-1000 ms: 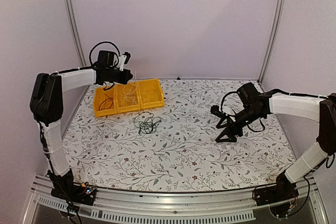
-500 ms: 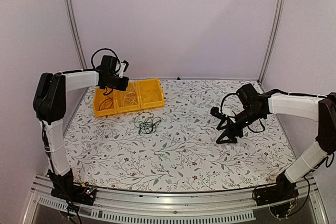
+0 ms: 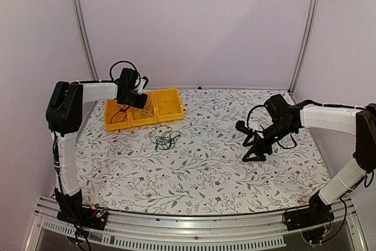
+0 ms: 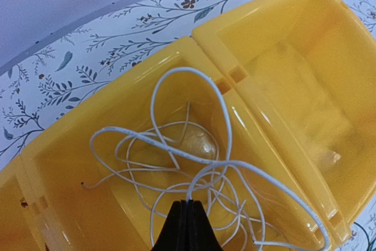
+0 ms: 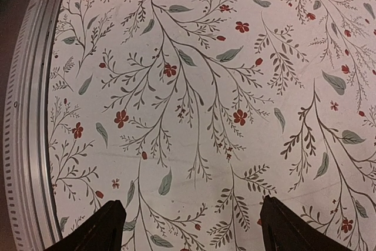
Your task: Untangle the cables
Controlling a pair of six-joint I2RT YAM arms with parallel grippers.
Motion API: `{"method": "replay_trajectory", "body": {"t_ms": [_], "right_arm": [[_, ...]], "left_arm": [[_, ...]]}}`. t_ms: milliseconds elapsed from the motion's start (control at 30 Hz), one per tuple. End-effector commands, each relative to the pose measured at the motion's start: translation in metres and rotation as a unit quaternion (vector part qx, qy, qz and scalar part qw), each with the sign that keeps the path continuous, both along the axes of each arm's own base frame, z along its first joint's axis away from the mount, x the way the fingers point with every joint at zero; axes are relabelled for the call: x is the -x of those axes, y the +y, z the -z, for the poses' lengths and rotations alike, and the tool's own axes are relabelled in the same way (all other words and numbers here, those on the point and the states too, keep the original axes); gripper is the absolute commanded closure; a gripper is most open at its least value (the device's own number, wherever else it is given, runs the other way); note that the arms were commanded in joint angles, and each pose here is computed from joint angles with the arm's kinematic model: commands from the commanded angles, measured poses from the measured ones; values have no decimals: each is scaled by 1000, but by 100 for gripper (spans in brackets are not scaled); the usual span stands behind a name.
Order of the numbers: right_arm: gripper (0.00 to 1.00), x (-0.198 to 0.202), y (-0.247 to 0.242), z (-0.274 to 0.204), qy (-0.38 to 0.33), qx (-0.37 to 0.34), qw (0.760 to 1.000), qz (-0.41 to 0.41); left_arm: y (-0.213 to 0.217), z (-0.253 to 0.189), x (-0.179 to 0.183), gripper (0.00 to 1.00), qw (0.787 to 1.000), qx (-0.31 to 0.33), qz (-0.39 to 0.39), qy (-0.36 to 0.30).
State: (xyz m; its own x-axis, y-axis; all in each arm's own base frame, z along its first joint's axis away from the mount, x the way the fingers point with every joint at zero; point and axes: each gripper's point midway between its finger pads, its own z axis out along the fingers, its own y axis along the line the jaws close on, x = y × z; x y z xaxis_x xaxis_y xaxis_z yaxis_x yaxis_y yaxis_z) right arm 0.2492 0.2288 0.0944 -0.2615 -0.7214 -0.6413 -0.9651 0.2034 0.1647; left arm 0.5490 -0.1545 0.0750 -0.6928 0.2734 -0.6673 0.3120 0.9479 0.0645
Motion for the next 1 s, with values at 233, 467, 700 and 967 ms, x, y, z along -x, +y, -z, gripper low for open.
{"method": "replay_trajectory", "body": {"t_ms": [233, 467, 700, 967], "right_arm": [[17, -4, 2, -6, -3, -1, 1000, -3], [17, -4, 3, -15, -14, -9, 1000, -2], [17, -8, 3, -28, -38, -20, 999, 4], [18, -32, 0, -38, -75, -9, 996, 49]], "left_arm": [[-19, 2, 2, 100, 999, -9, 30, 10], [12, -42, 11, 71, 998, -54, -28, -20], [38, -81, 25, 60, 995, -65, -56, -54], [26, -83, 33, 58, 998, -36, -38, -31]]}}
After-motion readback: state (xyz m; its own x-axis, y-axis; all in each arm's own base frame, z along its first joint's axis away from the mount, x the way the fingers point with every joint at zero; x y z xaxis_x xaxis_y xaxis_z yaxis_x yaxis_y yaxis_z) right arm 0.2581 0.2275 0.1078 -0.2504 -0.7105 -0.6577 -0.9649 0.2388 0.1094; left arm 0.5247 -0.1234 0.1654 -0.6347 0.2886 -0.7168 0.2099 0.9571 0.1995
